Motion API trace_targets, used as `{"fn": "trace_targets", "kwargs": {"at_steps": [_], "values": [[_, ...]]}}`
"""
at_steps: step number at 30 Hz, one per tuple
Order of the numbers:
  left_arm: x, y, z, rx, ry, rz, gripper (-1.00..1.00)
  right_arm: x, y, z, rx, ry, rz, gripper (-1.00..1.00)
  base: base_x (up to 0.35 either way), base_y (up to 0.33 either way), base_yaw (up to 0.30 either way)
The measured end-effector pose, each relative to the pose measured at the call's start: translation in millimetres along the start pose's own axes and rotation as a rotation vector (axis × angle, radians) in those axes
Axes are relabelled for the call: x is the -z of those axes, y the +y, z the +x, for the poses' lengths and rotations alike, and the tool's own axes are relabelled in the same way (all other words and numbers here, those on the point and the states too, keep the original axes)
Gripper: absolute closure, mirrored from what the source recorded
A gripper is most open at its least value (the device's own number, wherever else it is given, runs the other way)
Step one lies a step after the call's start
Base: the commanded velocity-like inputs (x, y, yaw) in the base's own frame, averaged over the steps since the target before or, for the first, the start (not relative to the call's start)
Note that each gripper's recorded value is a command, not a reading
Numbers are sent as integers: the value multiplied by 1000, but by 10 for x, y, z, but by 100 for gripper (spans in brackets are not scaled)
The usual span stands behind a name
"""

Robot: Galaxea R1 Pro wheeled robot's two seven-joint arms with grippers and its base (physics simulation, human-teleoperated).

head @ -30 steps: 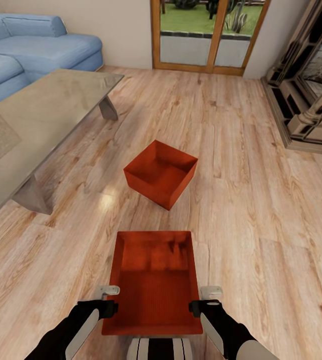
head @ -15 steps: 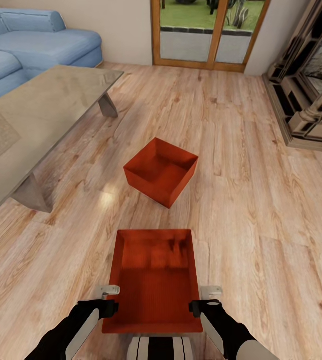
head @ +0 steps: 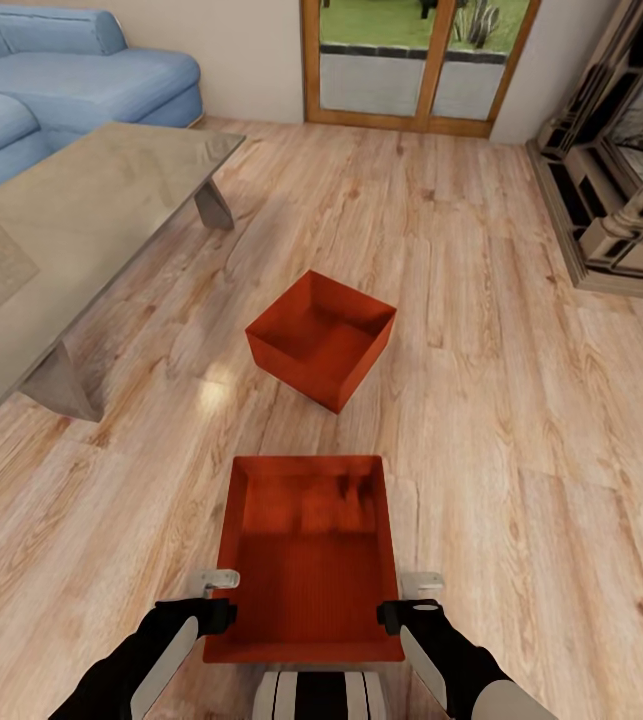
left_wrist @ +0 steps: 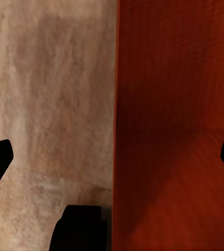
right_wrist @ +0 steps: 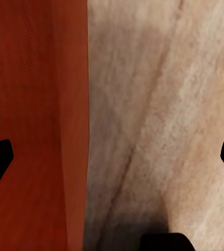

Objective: Move the two storage containers from the living room to the garage. In the garage, place one container on the floor and stack the other container on top of it (either order is fine).

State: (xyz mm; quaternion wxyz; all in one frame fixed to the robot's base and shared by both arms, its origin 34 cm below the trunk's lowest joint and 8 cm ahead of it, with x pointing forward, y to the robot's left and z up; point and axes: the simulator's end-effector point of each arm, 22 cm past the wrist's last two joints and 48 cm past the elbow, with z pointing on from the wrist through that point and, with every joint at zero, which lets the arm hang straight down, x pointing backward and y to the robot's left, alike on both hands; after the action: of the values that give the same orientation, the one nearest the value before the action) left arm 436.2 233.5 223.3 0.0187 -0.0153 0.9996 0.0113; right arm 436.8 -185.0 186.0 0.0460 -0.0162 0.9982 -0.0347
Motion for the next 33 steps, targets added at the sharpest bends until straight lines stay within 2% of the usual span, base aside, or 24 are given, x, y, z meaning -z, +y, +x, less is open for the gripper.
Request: {"fn": "trace_targets", "kwargs": {"at_steps": [26,27,33], "values": [[-19,-5,15,1,3,1,-100,-24,-8,36,1,7,1,-100,0,0,0],[-19,-4,15,1,3,1,-100,-24,-8,35,0,7,1,100,0,0,0],[-18,-10,15,1,3,2,-100,-24,-25,34,10,7,8,100,0,0,0]]}}
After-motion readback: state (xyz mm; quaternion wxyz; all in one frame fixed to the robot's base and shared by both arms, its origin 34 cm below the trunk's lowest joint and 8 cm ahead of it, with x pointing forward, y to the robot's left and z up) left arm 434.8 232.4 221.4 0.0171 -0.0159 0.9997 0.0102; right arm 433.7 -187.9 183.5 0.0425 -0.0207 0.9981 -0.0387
